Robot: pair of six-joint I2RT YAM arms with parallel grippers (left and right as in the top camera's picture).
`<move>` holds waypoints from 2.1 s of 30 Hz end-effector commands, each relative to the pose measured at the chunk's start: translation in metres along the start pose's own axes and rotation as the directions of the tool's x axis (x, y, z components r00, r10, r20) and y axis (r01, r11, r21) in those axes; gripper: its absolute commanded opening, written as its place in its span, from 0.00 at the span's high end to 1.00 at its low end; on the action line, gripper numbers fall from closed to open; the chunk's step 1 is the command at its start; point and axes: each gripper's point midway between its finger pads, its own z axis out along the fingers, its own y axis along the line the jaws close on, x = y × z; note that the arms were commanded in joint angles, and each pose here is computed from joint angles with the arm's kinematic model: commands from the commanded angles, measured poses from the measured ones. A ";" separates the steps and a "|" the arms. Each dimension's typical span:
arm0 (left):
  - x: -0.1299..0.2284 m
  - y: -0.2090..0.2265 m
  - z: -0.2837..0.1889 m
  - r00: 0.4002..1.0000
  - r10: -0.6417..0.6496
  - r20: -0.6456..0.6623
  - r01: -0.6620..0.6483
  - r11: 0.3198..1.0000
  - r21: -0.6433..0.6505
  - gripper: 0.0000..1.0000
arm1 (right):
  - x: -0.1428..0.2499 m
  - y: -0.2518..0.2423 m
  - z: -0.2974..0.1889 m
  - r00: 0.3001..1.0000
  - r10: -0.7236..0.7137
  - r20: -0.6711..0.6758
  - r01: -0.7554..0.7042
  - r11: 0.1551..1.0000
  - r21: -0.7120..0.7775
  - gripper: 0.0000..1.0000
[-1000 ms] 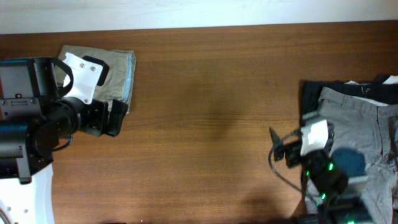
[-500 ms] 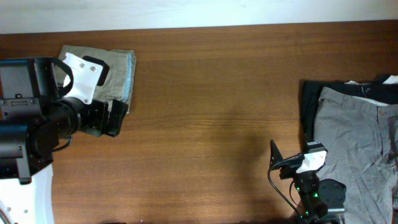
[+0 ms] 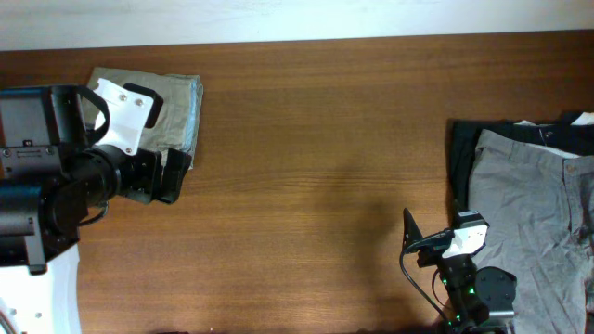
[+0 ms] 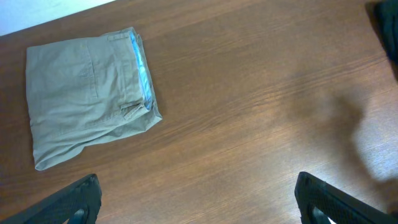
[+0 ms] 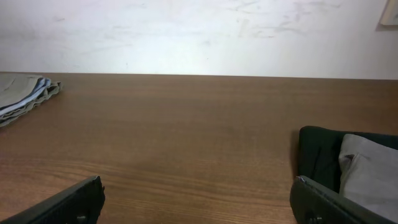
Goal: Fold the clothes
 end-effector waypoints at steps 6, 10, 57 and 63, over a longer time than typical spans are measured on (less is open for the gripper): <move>-0.036 -0.001 0.014 0.954 0.086 0.287 -0.084 0.996 -0.021 0.01 | 0.002 -0.001 0.000 1.000 0.013 0.002 -0.013 1.000 -0.001 0.01; -0.001 -0.002 0.046 0.914 0.050 0.402 -0.034 0.998 -0.048 0.01 | 0.002 -0.001 0.000 1.000 0.013 0.002 -0.013 1.000 -0.001 0.01; 0.153 -0.024 0.132 0.703 0.121 0.701 -0.008 0.987 -0.162 0.01 | 0.002 -0.001 0.000 1.000 0.013 0.002 -0.013 1.000 -0.001 0.01; 0.153 -0.024 0.132 0.703 0.121 0.701 -0.008 0.987 -0.162 0.01 | 0.002 -0.001 0.000 1.000 0.013 0.002 -0.013 1.000 -0.001 0.01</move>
